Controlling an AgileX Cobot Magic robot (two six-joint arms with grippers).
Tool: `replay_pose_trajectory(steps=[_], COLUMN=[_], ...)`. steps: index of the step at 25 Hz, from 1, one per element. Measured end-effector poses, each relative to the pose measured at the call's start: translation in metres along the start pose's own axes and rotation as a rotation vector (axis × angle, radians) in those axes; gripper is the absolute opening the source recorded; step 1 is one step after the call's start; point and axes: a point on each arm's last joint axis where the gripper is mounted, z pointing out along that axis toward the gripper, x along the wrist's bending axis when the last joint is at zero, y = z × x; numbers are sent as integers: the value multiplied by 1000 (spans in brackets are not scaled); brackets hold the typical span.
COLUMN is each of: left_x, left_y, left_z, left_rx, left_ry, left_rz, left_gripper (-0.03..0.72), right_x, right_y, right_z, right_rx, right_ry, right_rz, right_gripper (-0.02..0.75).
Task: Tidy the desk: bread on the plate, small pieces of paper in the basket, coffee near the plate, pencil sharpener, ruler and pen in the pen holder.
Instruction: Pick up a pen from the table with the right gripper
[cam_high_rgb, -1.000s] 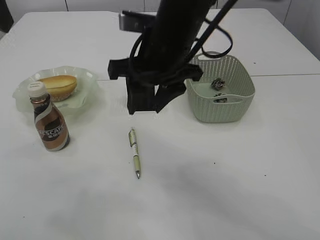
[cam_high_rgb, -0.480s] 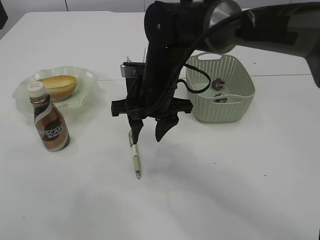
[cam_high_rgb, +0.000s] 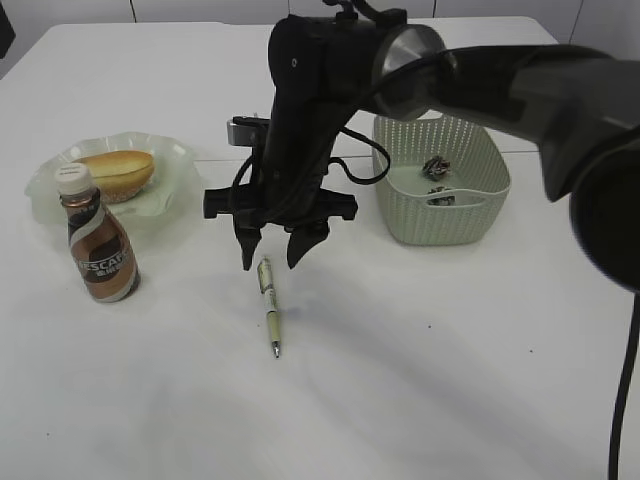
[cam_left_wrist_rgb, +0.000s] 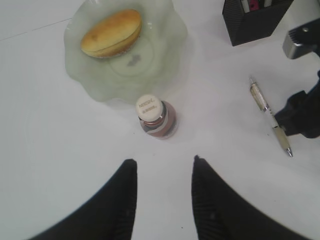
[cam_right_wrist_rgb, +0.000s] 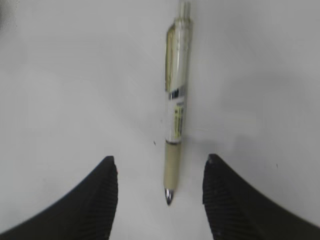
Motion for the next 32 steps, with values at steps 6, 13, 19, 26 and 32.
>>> replay_pose_trajectory(steps=[6,13,19,26,32], left_x=[0,0,0,0,0], left_y=[0,0,0,0,0], left_z=[0,0,0,0,0], left_rx=[0,0,0,-1,-1], left_ry=[0,0,0,4,4], left_rz=[0,9,11,13,13], left_gripper=[276,276,276,276,276], right_x=[3,-2,-7,-4,-7], right_y=[22,22,22,19,20], right_z=[13,36,46,55,55], right_rx=[-69,-36,-30,-20,-26], right_ry=[-2,-36,-79,-101,-124], right_rz=[24,33,23,0,-10], right_gripper=[403,404,404,404,404])
